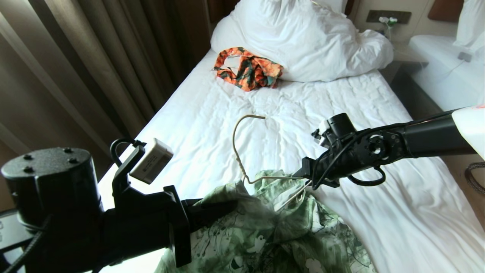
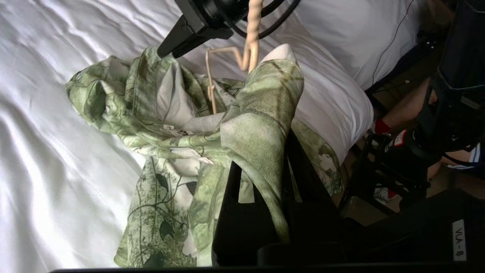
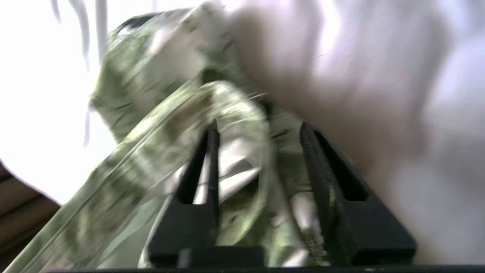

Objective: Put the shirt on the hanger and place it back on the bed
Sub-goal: Hook the other side of the shirt onto the hanger

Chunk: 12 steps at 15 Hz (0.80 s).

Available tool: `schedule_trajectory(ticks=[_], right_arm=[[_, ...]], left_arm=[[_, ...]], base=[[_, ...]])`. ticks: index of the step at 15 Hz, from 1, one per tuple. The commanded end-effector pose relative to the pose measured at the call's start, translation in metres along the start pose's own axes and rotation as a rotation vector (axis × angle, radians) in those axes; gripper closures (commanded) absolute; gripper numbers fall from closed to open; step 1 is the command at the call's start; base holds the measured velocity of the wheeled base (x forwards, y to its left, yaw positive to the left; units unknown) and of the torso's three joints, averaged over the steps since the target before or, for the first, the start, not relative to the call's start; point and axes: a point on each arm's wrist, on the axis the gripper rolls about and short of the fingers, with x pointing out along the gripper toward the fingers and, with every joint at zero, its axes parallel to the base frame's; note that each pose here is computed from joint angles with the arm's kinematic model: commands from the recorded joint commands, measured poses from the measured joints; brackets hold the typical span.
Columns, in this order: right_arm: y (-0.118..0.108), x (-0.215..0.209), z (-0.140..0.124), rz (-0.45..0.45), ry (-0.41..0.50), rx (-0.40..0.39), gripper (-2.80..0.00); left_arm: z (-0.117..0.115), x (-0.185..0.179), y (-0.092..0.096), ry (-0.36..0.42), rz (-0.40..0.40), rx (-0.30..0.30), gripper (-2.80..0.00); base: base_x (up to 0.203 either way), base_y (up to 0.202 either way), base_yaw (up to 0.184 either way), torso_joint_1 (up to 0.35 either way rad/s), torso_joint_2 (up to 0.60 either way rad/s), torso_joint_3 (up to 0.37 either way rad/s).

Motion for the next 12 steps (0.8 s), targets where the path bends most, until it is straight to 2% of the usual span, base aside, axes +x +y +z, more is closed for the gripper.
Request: schedule_trajectory(ticks=[1, 5, 11, 12], right_arm=[[-0.001, -0.008, 0.002, 0.009, -0.004, 0.010, 0.00], [0.003, -0.014, 0.006, 0.047, -0.020, 0.003, 0.00], [0.008, -0.007, 0.001, 0.044, 0.001, -0.012, 0.00], [0.009, -0.007, 0.000, 0.043, 0.004, -0.017, -0.27]], left_arm=[[0.000, 0.000, -0.002, -0.002, -0.009, 0.002, 0.00], [-0.014, 0.000, -0.008, 0.047, -0.038, -0.005, 0.00], [-0.012, -0.006, -0.010, 0.029, -0.038, 0.000, 0.00], [-0.012, -0.008, -0.010, 0.024, -0.039, 0.001, 0.00]], base=[[0.000, 0.000, 0.000, 0.000, 0.00, 0.000], [0.000, 0.000, 0.000, 0.000, 0.00, 0.000], [0.000, 0.000, 0.000, 0.000, 0.00, 0.000], [0.000, 0.000, 0.000, 0.000, 0.00, 0.000]])
